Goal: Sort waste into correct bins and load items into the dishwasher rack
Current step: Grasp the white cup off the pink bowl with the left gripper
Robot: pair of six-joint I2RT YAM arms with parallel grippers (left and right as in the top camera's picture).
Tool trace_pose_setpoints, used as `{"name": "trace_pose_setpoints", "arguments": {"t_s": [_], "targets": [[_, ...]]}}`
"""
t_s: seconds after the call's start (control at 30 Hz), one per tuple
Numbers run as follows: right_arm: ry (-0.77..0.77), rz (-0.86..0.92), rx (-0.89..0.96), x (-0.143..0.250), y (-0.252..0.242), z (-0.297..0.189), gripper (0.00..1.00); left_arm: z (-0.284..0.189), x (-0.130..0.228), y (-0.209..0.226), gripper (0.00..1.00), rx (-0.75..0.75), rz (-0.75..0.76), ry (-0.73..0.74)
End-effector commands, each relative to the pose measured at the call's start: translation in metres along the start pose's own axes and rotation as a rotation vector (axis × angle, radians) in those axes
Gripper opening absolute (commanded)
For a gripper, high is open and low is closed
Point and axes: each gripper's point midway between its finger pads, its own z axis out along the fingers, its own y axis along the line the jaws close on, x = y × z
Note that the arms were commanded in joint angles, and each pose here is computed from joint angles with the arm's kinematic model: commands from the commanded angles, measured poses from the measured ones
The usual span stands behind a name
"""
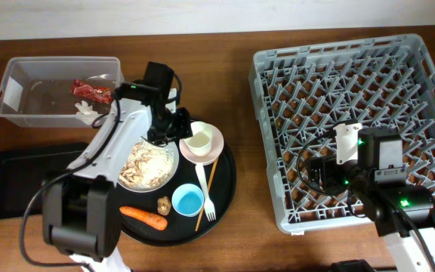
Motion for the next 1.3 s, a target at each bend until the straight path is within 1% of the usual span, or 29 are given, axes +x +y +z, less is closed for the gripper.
{"name": "trace_pose_setpoints", "arguments": {"t_s": [0.0, 0.03, 0.1, 0.13, 0.23, 0.27, 0.33, 0.4, 0.43, 0.57, 0.7, 0.73, 0.83, 0.87, 0.9, 0.93, 0.97, 1.03, 1.1, 1.17, 1.27], "targets": [[-0.029, 0.001, -0.011, -0.009, 0.003, -0.007, 0.99, 0.012, 0.001, -0.001, 0.53, -0.02, 0.031, 0.009], [-0.029, 0.001, -0.011, -0.009, 0.003, -0.007, 0.98, 0.015, 0.001, -0.003, 0.52, -0.019, 0.037, 0.01], [-0.029, 0.001, -0.011, -0.009, 0.003, -0.007, 0.99, 0.015, 0.002, -0.003, 0.43, -0.019, 0.037, 0.011], [-0.029, 0.001, -0.011, -0.009, 0.003, -0.007, 0.99, 0.016, 0.002, -0.003, 0.34, -0.02, 0.037, 0.014], [-0.025, 0.001, -0.011, -0.008, 0.003, -0.007, 0.99, 0.016, 0.003, -0.002, 0.19, -0.022, 0.036, 0.018], [-0.024, 0.001, -0.011, -0.008, 0.003, -0.007, 0.99, 0.016, 0.003, -0.002, 0.13, -0.022, 0.035, 0.02], [-0.022, 0.001, -0.011, -0.007, 0.003, -0.007, 0.99, 0.016, 0.004, -0.002, 0.1, -0.023, 0.035, 0.022], [-0.022, 0.001, -0.011, -0.007, 0.003, -0.007, 0.99, 0.016, 0.004, -0.002, 0.02, -0.024, 0.035, 0.024], [-0.022, 0.001, -0.011, -0.007, 0.003, -0.007, 0.99, 0.016, 0.005, -0.001, 0.01, -0.025, 0.034, 0.026], [-0.022, 0.001, -0.011, -0.007, 0.003, -0.007, 0.99, 0.01, 0.001, 0.003, 0.0, -0.027, 0.021, 0.025], [-0.025, 0.001, -0.011, -0.008, 0.003, -0.007, 0.99, -0.009, -0.007, 0.005, 0.0, -0.01, 0.008, 0.023], [-0.03, 0.002, -0.01, -0.01, 0.003, -0.008, 0.99, -0.018, -0.009, 0.0, 0.0, 0.025, 0.025, 0.024], [-0.109, 0.098, -0.002, -0.03, -0.003, -0.014, 0.99, -0.057, -0.025, -0.035, 0.0, 0.28, 0.126, -0.013], [-0.135, 0.108, -0.025, -0.037, -0.002, -0.015, 0.99, -0.068, -0.027, -0.048, 0.0, 0.369, 0.171, -0.021], [-0.17, 0.105, -0.088, -0.047, 0.005, -0.017, 0.99, -0.084, -0.028, -0.066, 0.0, 0.502, 0.234, -0.032], [-0.199, 0.082, -0.17, -0.055, 0.017, -0.018, 0.99, -0.095, -0.026, -0.079, 0.0, 0.598, 0.287, -0.041], [-0.228, 0.018, -0.302, -0.062, 0.036, -0.021, 0.99, -0.107, -0.022, -0.093, 0.0, 0.707, 0.349, -0.049], [-0.256, -0.072, -0.485, -0.068, 0.064, -0.026, 0.99, -0.123, -0.014, -0.11, 0.0, 0.85, 0.427, -0.056], [-0.293, -0.176, -0.712, -0.07, 0.095, -0.036, 0.99, -0.137, -0.008, -0.12, 0.0, 0.956, 0.496, -0.071], [-0.321, -0.226, -0.875, -0.072, 0.112, -0.044, 0.99, -0.145, -0.003, -0.127, 0.0, 1.02, 0.535, -0.08], [-0.338, -0.236, -1.009, -0.077, 0.122, -0.045, 0.99, -0.152, 0.003, -0.136, 0.0, 1.075, 0.549, -0.069]]}}
